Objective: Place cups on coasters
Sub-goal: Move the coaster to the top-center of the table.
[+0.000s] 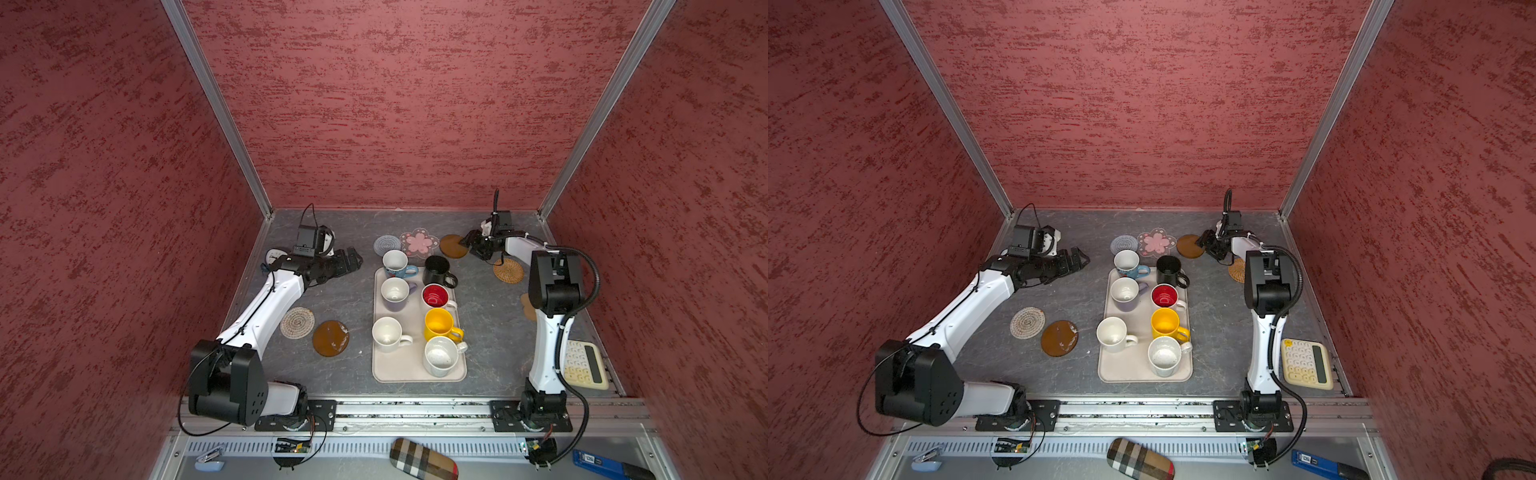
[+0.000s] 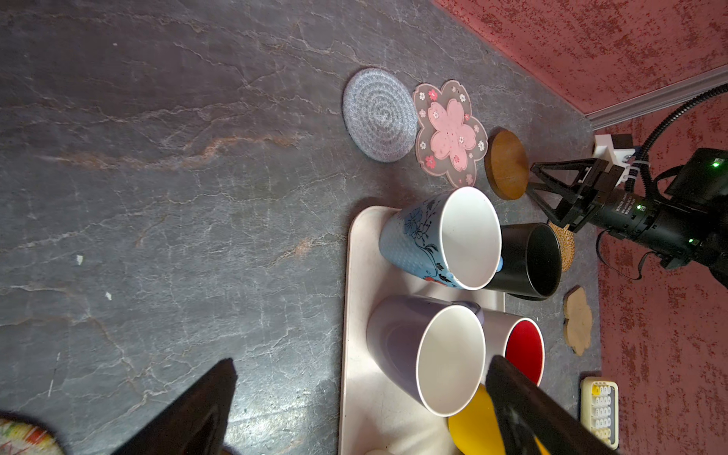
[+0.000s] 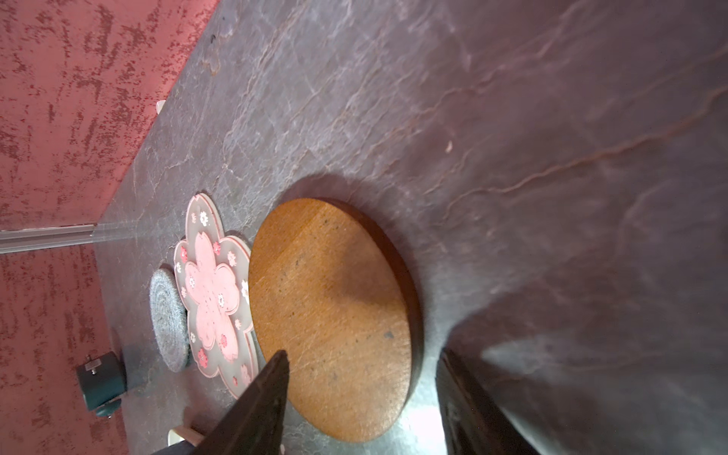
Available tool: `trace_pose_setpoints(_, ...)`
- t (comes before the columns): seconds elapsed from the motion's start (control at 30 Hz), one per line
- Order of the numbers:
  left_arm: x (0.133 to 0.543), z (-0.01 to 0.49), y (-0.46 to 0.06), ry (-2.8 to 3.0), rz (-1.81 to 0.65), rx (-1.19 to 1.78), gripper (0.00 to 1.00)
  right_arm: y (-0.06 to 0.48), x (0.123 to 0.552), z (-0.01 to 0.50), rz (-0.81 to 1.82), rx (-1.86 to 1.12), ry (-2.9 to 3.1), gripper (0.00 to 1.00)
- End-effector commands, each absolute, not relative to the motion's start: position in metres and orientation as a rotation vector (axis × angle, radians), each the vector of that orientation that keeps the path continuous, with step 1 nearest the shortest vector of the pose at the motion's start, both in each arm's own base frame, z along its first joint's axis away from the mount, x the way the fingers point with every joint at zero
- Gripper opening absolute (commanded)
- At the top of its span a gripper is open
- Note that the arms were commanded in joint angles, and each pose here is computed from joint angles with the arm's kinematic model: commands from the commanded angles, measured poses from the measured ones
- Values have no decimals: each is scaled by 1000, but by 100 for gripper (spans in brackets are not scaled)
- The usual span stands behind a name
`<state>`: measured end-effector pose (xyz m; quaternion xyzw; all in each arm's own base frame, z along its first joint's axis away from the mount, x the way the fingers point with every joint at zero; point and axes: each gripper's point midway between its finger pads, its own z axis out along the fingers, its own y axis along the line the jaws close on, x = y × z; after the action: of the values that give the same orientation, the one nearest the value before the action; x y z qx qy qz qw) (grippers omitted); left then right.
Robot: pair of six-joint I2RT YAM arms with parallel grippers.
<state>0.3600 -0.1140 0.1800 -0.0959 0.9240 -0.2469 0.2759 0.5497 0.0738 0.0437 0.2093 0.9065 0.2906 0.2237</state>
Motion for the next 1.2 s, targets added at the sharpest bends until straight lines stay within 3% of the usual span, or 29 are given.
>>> trace_pose_setpoints(0.0,362,178,-114,2476,-675,-256,100,65,537,48,730,588,2524,65)
trace_pose_setpoints(0.3,356,187,-121,2472,-589,-174,100,47,510,89,655,566,2484,67)
trace_pose_setpoints(0.57,334,199,-140,2465,-506,-53,100,33,458,124,577,558,2442,67)
trace_pose_setpoints(0.73,310,191,-133,2534,-486,-104,100,30,418,130,545,565,2415,67)
trace_pose_setpoints(0.87,287,182,-120,2583,-451,-153,93,35,397,116,581,584,2422,67)
trace_pose_setpoints(1.0,260,172,-108,2628,-413,-197,92,41,389,113,637,582,2393,72)
trace_pose_setpoints(1.17,234,150,-91,2682,-321,-271,97,56,393,122,764,506,2318,77)
